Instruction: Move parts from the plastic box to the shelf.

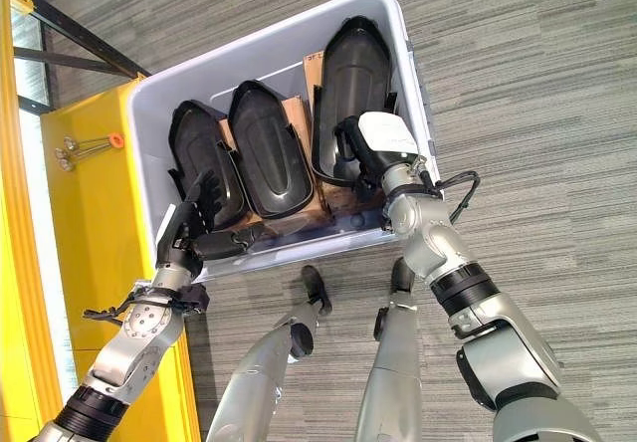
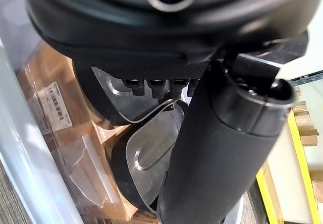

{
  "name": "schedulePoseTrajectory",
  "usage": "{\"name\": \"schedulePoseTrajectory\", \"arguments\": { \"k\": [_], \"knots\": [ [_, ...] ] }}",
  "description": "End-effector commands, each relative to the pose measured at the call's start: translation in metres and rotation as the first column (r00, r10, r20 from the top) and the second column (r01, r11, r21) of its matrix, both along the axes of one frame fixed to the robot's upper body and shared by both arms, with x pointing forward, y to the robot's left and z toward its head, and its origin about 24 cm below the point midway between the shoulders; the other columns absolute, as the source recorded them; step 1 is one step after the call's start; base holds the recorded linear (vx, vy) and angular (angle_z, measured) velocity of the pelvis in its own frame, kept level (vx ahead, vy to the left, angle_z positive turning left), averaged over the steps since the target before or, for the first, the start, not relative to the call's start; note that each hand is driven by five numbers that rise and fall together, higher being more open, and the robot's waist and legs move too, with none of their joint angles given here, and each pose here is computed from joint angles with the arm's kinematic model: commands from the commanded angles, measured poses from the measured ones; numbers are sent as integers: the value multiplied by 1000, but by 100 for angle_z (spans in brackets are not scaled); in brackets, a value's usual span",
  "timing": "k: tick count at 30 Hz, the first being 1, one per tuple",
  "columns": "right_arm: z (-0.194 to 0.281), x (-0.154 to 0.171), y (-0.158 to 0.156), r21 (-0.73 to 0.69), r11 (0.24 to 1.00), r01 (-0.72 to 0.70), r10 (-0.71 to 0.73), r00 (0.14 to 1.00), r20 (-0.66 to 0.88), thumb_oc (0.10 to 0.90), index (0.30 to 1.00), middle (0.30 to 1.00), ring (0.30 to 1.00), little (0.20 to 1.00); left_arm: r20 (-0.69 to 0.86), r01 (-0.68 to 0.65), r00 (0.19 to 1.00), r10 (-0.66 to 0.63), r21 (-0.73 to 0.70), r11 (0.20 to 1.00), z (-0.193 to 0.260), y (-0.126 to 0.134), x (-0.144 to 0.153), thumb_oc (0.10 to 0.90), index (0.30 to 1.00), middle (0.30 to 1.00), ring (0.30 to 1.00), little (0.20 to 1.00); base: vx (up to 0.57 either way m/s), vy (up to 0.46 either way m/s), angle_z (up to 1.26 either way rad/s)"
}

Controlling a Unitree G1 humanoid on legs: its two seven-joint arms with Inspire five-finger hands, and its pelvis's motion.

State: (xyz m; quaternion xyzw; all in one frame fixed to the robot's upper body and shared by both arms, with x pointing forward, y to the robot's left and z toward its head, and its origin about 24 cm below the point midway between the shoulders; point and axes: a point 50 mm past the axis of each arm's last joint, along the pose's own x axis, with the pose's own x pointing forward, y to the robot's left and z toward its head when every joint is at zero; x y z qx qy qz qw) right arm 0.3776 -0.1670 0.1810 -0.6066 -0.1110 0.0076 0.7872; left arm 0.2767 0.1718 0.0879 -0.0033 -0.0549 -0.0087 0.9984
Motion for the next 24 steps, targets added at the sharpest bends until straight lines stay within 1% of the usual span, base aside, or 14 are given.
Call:
{"name": "schedulePoseTrajectory", "arguments": {
  "k": [1,8,17,20,22,24],
  "knots": [
    [-147,-73,-169,-272,747,607,-627,506,-592,400,300,300,300,300,229,-1,973,27,-114,994,46,1,4,900,1000,1000,1000,1000,0,0,0],
    [-142,-73,-175,-279,737,616,-638,497,-588,400,300,300,300,300,235,2,972,24,-111,994,47,0,4,900,1000,1000,1000,1000,0,0,0],
    [-139,-71,-177,-265,740,618,-633,508,-584,400,300,300,300,300,237,4,971,24,-114,993,45,-1,2,900,1000,1000,1000,1000,1,1,-1],
    [-139,-70,-175,-257,752,606,-624,530,-574,400,300,300,300,300,238,3,971,24,-115,993,45,-1,1,900,1000,1000,1000,1000,1,0,22],
    [-138,-67,-171,-236,776,585,-597,563,-571,400,300,300,300,300,239,5,971,23,-116,993,46,0,1,900,1000,1000,1000,1000,3,1,-31],
    [-134,-61,-164,-201,817,541,-553,633,-541,400,300,300,300,300,242,9,970,20,-118,993,46,0,1,900,1000,1000,1000,1000,3,4,-13]
  ]
}}
